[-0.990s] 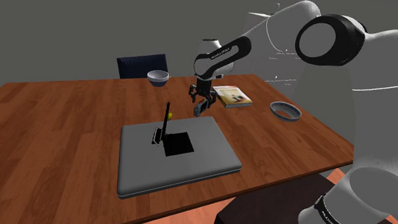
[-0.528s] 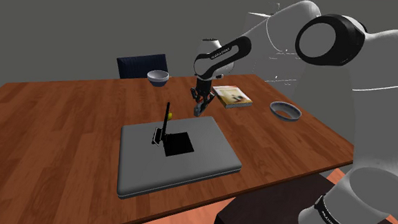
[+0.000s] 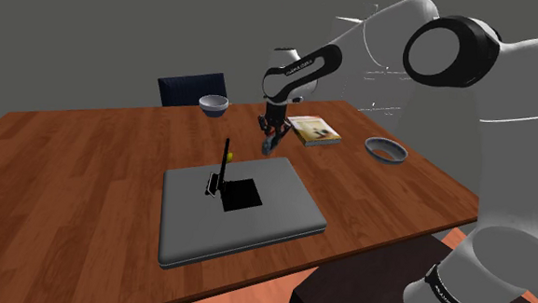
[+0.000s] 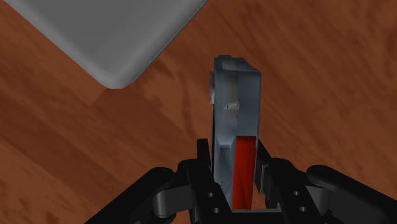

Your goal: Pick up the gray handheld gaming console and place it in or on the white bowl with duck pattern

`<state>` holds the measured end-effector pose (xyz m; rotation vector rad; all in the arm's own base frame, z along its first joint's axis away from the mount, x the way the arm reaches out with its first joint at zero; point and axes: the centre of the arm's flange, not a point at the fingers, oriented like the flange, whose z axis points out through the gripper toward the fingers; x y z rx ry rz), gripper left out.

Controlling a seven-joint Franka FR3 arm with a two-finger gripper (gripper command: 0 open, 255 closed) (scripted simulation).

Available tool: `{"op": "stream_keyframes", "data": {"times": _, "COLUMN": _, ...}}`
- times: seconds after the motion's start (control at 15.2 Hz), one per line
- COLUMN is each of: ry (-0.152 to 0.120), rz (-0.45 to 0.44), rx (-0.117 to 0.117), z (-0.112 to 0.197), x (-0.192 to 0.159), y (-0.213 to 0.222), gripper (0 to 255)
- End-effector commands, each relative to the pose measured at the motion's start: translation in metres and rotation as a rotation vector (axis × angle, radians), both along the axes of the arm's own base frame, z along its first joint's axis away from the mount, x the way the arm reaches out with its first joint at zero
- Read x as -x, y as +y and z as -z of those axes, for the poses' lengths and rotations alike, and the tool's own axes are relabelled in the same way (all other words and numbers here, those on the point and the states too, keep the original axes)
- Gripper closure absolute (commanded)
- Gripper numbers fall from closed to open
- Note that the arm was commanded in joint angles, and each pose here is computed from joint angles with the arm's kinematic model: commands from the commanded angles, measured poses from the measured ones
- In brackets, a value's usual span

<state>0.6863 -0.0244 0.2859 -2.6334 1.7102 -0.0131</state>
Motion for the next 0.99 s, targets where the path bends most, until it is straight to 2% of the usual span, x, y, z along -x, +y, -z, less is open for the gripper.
{"op": "stream_keyframes", "data": {"times": 0.0, "ry": 0.0, "rz": 0.0, "rx": 0.0, "z": -0.011, "x": -0.001, "y": 0.0, "gripper": 255}}
{"op": "stream_keyframes", "data": {"times": 0.92, "ry": 0.0, "rz": 0.0, "rx": 0.0, "z": -0.085, "x": -0.001, "y": 0.0, "gripper": 255}}
